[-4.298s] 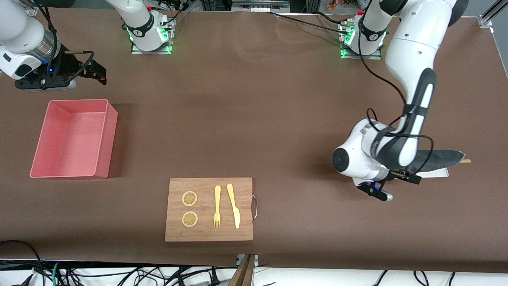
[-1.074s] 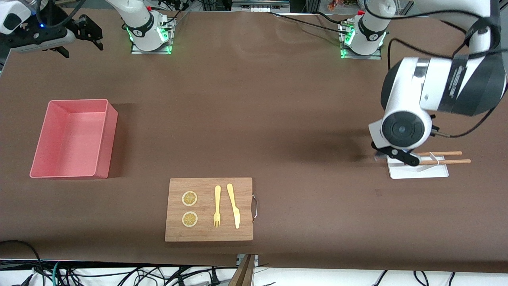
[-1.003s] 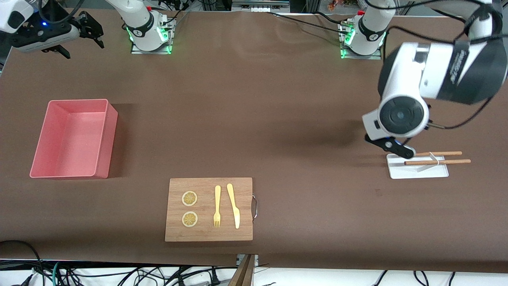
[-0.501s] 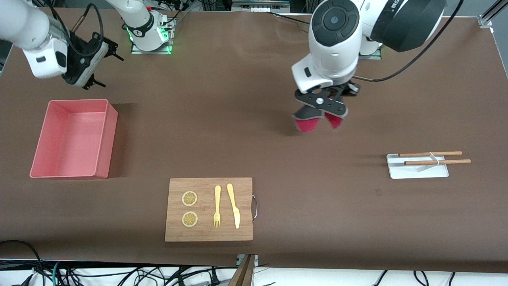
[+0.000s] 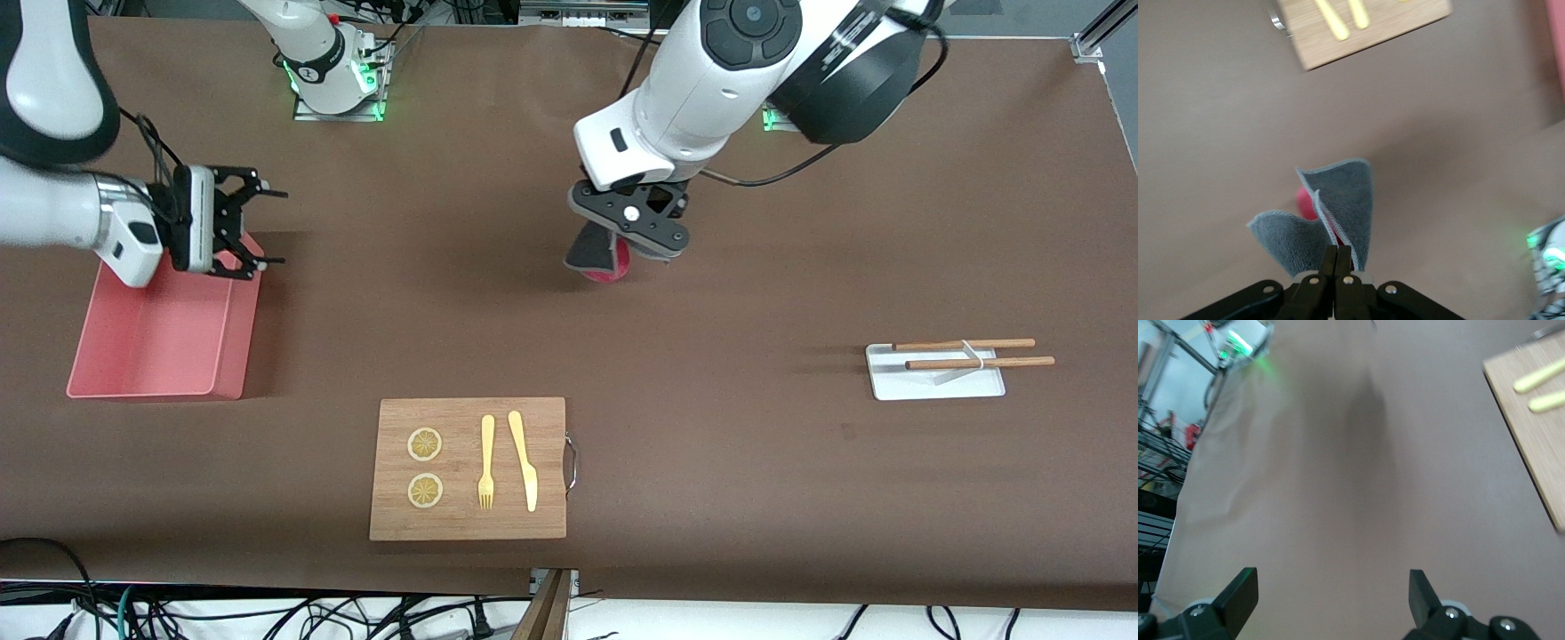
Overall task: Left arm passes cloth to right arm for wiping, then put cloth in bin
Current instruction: 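Carry the cloth to mid-table with the left gripper while the right gripper approaches, then close the right gripper on the cloth hanging from the left gripper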
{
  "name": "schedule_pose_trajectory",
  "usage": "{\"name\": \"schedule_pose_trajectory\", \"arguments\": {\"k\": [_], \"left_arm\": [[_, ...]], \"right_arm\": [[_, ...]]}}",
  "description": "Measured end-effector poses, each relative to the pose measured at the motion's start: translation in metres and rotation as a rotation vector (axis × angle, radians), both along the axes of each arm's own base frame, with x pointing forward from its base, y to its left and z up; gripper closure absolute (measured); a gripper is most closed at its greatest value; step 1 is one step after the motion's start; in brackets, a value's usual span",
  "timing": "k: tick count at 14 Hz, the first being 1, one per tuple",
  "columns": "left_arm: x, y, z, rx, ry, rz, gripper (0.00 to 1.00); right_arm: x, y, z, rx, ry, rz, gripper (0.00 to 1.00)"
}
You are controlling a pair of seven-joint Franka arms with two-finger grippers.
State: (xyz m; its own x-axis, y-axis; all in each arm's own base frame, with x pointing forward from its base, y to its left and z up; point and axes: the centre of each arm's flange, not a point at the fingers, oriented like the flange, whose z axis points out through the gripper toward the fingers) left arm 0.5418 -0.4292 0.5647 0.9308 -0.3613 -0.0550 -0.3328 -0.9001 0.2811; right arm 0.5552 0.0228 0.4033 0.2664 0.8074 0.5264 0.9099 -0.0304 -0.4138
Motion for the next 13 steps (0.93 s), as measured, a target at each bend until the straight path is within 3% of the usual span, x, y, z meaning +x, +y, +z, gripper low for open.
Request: {"name": "schedule_pose_trajectory", "arguments": {"k": [4,8,10,13], "left_arm": [[-0.003,-0.024,-0.001,-0.08,-0.026,0.016,0.98],[0.0,-0.022,-0.001,-0.084,-0.024,0.029,0.98],[-0.003,-0.025,0.0,-0.082,-0.017,0.048,0.98],[-0.012,-0.036,0.005,-0.088,-0.014,0.056,0.98]], "right_arm": [[0.014,0.012,-0.082,0.233,0.018,0.024,0.0],[0.025,0.048,-0.151,0.41,0.022,-0.061,0.0],[0.028,0.088,-0.165,0.463,-0.004,-0.089,0.0],[0.023,0.164,-0.168,0.561,-0.084,-0.089,0.0]]}}
